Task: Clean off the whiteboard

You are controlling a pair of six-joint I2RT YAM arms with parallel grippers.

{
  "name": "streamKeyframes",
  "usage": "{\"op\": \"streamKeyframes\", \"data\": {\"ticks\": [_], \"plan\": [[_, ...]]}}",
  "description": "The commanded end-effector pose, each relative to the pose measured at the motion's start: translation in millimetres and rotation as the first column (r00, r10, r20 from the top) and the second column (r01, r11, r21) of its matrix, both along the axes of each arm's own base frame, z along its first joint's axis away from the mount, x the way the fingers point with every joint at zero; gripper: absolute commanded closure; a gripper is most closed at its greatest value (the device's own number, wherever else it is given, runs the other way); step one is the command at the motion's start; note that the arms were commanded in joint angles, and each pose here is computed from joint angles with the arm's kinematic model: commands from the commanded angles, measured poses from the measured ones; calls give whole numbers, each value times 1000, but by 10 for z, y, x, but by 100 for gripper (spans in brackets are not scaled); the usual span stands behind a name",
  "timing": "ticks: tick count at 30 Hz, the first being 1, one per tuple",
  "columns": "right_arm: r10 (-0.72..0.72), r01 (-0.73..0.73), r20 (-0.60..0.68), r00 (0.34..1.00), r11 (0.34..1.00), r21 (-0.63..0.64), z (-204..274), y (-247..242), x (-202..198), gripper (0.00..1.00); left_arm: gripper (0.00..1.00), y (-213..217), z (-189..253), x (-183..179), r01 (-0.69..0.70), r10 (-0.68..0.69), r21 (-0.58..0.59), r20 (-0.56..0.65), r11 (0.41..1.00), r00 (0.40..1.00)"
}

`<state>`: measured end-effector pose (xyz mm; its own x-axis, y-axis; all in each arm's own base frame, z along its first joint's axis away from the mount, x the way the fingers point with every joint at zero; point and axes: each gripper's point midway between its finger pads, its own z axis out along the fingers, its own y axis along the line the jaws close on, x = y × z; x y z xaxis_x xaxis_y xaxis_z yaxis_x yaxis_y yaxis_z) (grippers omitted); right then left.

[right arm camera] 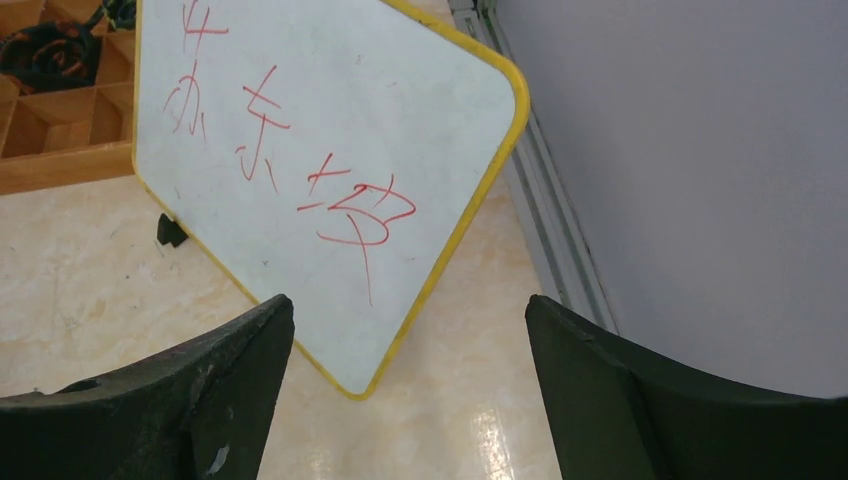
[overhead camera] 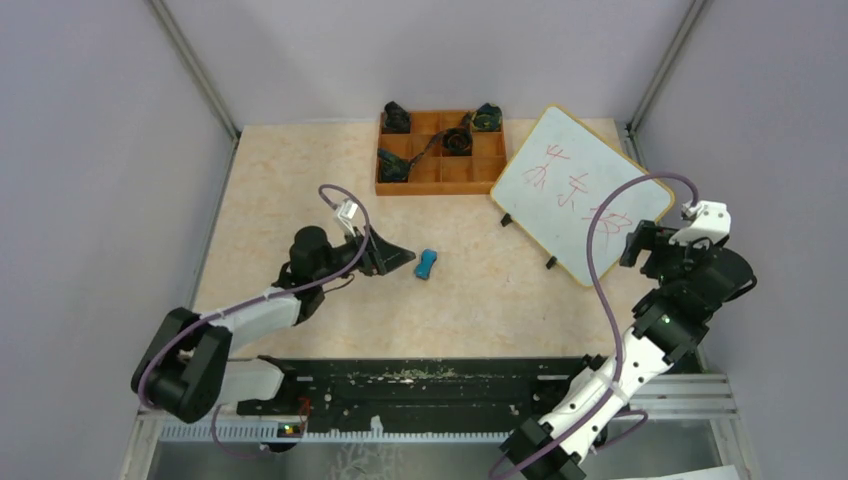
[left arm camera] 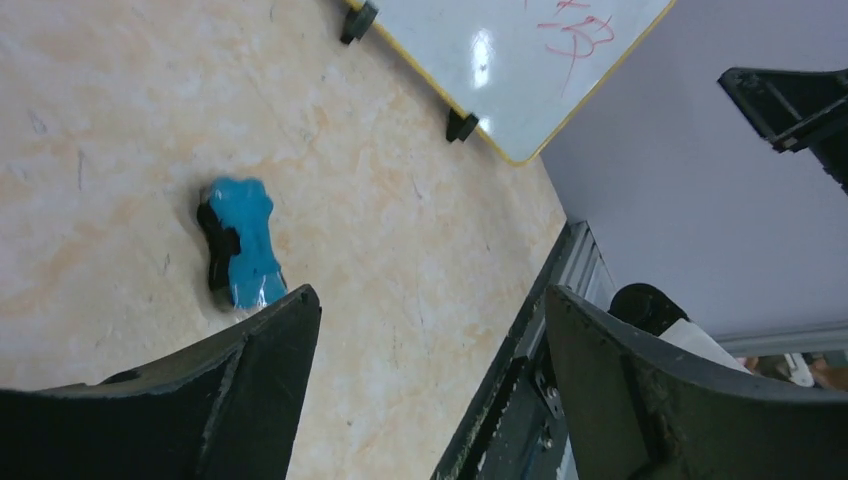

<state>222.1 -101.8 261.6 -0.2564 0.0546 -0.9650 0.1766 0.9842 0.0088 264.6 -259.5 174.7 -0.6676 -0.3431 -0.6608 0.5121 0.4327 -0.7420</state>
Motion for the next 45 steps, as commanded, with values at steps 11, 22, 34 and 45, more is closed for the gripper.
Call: {"op": "streamKeyframes", "data": {"ticks": [11, 22, 34, 45], "plan": [[66, -62, 57, 996, 996, -68, 450, 143, -14, 15, 15, 166, -264, 252, -34, 36, 347, 1, 937, 999], [164, -148, -206, 965, 985, 90, 285, -166, 229, 18, 15, 368, -496, 475, -86, 111, 666, 5, 741, 994], [185, -172, -282, 941, 983, 69, 276, -246, 207, 18, 16, -105, -854, 617, -61, 13, 834, 65, 549, 998], [199, -183, -282, 939, 980, 81, 222, -224, 208, 18, 20, -245, -1089, 779, -31, -14, 865, 44, 500, 999]]}}
